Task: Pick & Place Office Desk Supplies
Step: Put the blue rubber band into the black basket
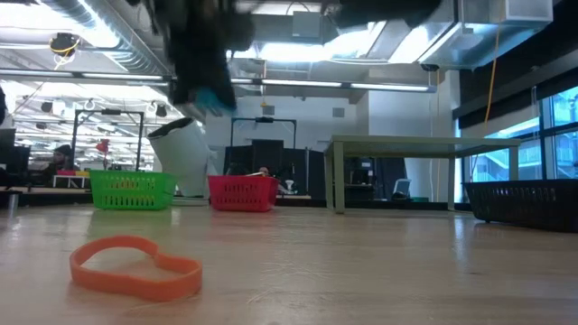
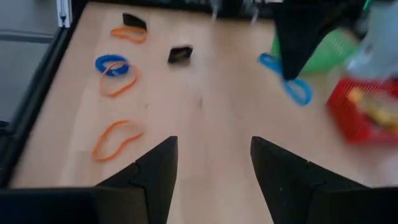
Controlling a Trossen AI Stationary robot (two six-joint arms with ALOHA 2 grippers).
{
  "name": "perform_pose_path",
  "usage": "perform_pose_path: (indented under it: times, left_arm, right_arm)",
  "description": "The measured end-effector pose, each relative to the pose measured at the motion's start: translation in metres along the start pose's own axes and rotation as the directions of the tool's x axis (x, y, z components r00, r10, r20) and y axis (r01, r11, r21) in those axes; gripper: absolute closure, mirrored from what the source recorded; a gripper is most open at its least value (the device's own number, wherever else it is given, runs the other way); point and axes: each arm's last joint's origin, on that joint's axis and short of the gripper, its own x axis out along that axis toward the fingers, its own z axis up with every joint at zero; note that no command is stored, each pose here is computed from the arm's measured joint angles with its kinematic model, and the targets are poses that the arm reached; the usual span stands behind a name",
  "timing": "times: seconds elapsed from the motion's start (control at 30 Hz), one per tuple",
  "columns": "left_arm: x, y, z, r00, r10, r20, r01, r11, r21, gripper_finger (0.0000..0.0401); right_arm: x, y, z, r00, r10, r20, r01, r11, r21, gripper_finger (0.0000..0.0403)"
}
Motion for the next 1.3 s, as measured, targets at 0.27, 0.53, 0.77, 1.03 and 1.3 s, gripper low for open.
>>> perform_pose_path:
  times: [0.27,0.53,0.77,1.03,1.3]
  left_arm:
    - [-0.03,-0.039,-0.002,0.952,-0.272,0.141,0.271,0.962,0.027,0.0399]
    - [-0.036,-0.058,-0.005,0.905,-0.373,0.204,0.373,0.927,0.038,0.0399]
    - [-0.039,-0.066,-0.005,0.88,-0.412,0.236,0.41,0.91,0.061,0.0399]
    - [-0.039,-0.068,-0.007,0.878,-0.42,0.232,0.417,0.907,0.064,0.0399]
    - [-0.04,-0.07,-0.006,0.863,-0.441,0.246,0.438,0.896,0.071,0.0399]
  right_arm:
    - [0.0,-0.001,0.013,0.988,-0.078,0.13,0.102,0.977,-0.19,0.0197]
    - [-0.001,-0.008,0.037,0.974,-0.128,0.188,0.163,0.97,-0.183,0.0197]
    - [0.003,-0.015,0.045,0.981,-0.076,0.181,0.111,0.975,-0.194,0.0197]
    - [0.011,-0.027,0.048,0.98,-0.103,0.173,0.132,0.978,-0.164,0.0197]
    - [0.013,-0.028,0.048,0.984,-0.062,0.164,0.09,0.982,-0.167,0.023]
